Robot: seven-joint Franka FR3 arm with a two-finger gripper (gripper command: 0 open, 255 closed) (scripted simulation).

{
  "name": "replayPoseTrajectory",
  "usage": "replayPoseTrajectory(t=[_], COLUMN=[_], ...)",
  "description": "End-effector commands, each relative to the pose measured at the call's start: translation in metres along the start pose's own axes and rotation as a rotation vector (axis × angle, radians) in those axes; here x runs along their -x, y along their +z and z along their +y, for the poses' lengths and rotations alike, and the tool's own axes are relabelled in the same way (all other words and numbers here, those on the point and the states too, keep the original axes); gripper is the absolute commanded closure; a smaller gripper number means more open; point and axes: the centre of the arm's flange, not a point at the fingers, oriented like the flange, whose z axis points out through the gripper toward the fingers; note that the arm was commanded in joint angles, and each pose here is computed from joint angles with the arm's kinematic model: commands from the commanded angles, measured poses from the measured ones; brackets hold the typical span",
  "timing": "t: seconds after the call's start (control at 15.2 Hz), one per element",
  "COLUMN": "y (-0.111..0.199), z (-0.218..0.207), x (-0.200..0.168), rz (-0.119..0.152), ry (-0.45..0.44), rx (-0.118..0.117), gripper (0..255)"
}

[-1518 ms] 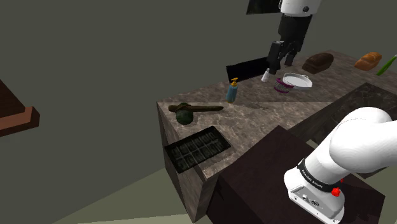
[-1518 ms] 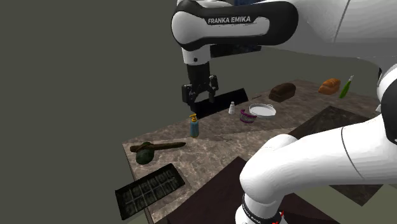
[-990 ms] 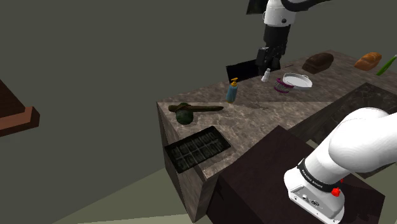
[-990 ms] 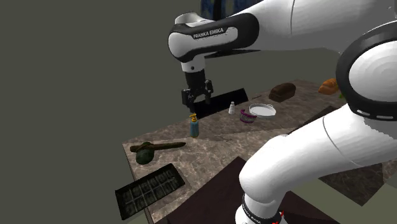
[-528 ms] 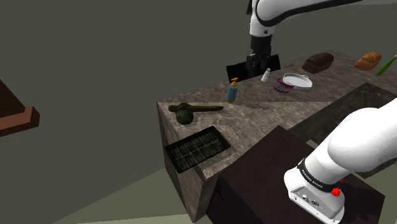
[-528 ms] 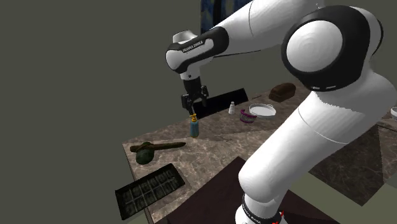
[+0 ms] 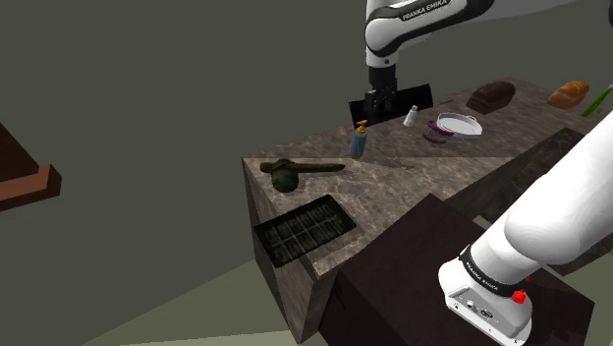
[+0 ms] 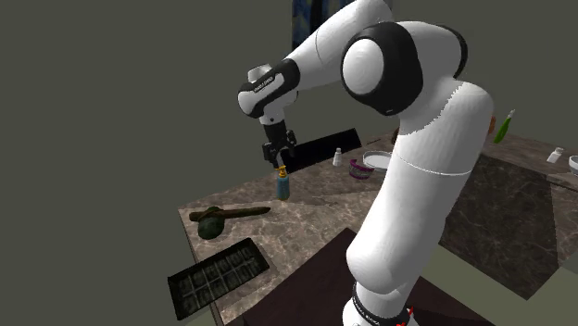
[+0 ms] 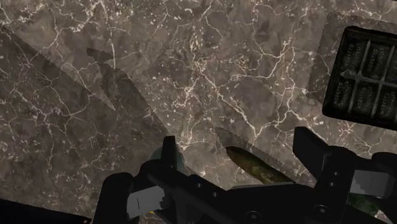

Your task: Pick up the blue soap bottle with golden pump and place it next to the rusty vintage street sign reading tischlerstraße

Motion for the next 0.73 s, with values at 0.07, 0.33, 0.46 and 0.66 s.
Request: replayPoseTrajectory(t=[0.07, 0.33, 0.46, 0.66], y=[0.022, 0.049, 0.062, 0.083], z=[0.015, 0.035, 0.044, 0.058], x=[-0.037, -0.081, -0.103, -0.136], rz=[-0.017, -0.039, -0.05, -0.067], ry=[-0.024, -0.054, -0.069, -0.092], rx=[0.008, 0.018, 0.023, 0.031], gripper=[0, 0, 0, 0])
